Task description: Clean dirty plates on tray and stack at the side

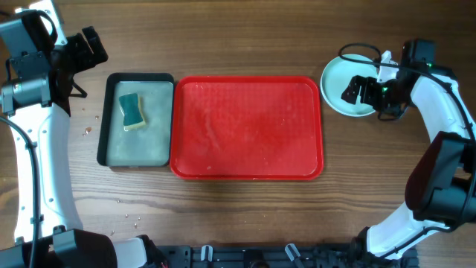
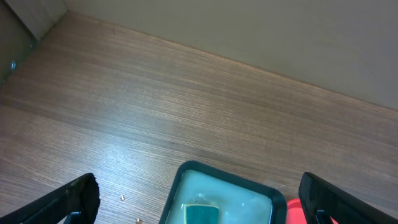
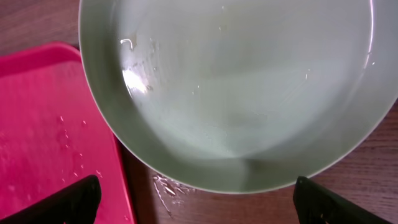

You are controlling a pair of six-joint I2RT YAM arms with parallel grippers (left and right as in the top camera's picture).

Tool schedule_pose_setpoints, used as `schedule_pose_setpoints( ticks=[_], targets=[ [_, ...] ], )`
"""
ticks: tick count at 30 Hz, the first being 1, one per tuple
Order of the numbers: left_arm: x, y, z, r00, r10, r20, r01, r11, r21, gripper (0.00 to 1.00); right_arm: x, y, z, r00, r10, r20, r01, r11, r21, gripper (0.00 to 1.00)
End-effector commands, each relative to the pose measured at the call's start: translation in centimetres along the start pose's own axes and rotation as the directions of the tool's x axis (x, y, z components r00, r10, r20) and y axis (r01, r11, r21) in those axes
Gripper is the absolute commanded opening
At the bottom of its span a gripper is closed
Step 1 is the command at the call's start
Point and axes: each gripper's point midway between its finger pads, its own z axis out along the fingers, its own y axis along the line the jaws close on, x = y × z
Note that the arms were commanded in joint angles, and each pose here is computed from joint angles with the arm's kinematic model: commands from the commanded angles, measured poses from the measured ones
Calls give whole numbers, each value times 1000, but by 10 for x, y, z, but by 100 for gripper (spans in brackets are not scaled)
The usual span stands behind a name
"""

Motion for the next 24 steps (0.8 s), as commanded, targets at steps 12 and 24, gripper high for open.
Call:
schedule_pose_setpoints(
  ticks=[12, 24],
  targets=[
    [0, 1, 2, 1000, -15, -2, 15, 1000, 2, 100, -74, 14, -26, 951, -21, 310, 31, 999, -29, 100],
    [0, 1, 2, 1000, -15, -1, 15, 1000, 2, 100, -41, 92, -314, 511, -229, 828, 174, 971, 162, 100]
  ],
)
